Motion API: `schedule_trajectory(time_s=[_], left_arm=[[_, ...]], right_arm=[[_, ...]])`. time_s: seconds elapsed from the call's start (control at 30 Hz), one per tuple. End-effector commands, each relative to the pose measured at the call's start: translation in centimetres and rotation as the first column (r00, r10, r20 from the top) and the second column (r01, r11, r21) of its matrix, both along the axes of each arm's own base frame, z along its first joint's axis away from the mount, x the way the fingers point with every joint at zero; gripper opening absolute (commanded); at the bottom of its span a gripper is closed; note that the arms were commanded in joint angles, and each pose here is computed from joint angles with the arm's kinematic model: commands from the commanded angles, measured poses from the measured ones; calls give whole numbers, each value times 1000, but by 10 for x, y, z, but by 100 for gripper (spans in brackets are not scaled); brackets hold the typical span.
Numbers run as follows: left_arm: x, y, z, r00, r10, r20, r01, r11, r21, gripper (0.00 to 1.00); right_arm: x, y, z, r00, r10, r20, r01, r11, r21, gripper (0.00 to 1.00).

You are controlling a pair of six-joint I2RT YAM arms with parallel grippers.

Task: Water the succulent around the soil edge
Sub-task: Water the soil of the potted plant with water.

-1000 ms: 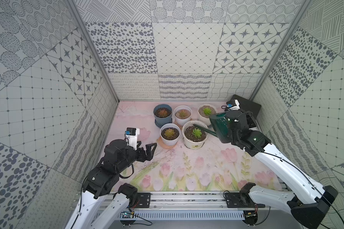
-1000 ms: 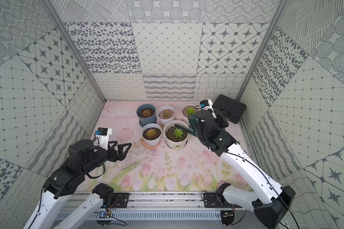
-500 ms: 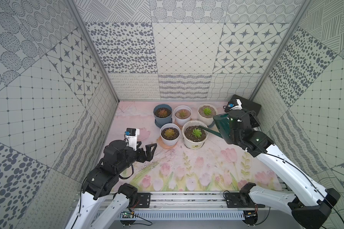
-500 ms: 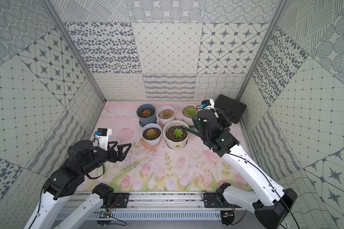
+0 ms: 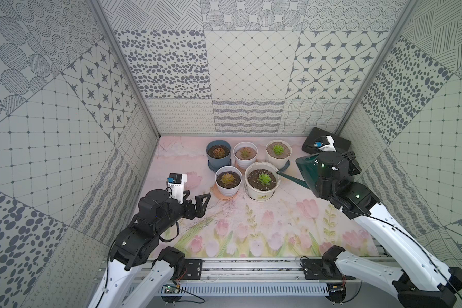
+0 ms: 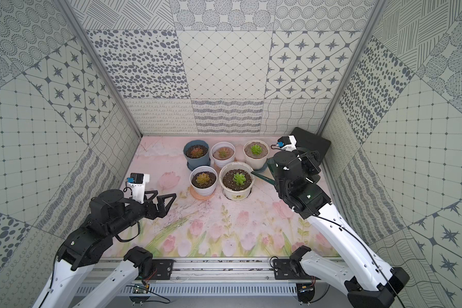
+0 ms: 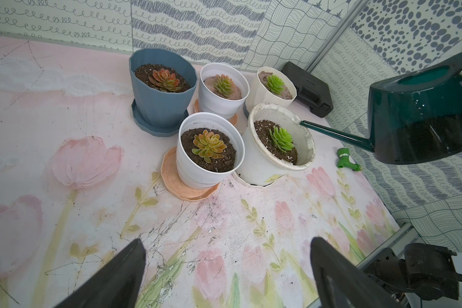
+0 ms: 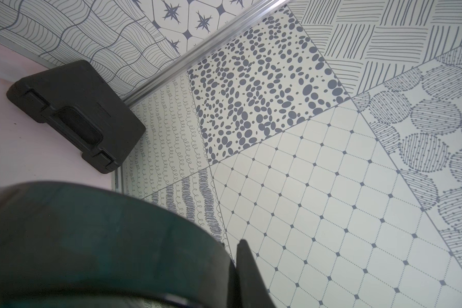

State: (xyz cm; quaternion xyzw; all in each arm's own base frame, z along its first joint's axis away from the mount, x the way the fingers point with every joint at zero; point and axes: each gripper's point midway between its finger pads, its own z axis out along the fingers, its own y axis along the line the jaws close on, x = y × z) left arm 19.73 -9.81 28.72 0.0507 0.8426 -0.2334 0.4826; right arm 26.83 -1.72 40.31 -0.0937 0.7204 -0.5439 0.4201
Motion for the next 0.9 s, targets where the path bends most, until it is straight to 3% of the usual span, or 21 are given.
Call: schedule_trajectory(time_s=[0.0, 0.53, 0.87], left_arm=[[1, -2, 8, 999, -18, 42, 18, 1000, -5, 99], [1, -2, 8, 999, -15, 46, 15, 1000, -3, 99], [1, -1, 9, 999, -12, 50, 12, 1000, -1, 99]], right_arm=[[-7, -1, 13, 999, 6, 52, -8, 1000, 21, 0], [-23, 30, 21, 991, 129, -30, -131, 988, -87, 0], [-23, 61, 31, 978, 209, -31, -211, 973, -96, 0]])
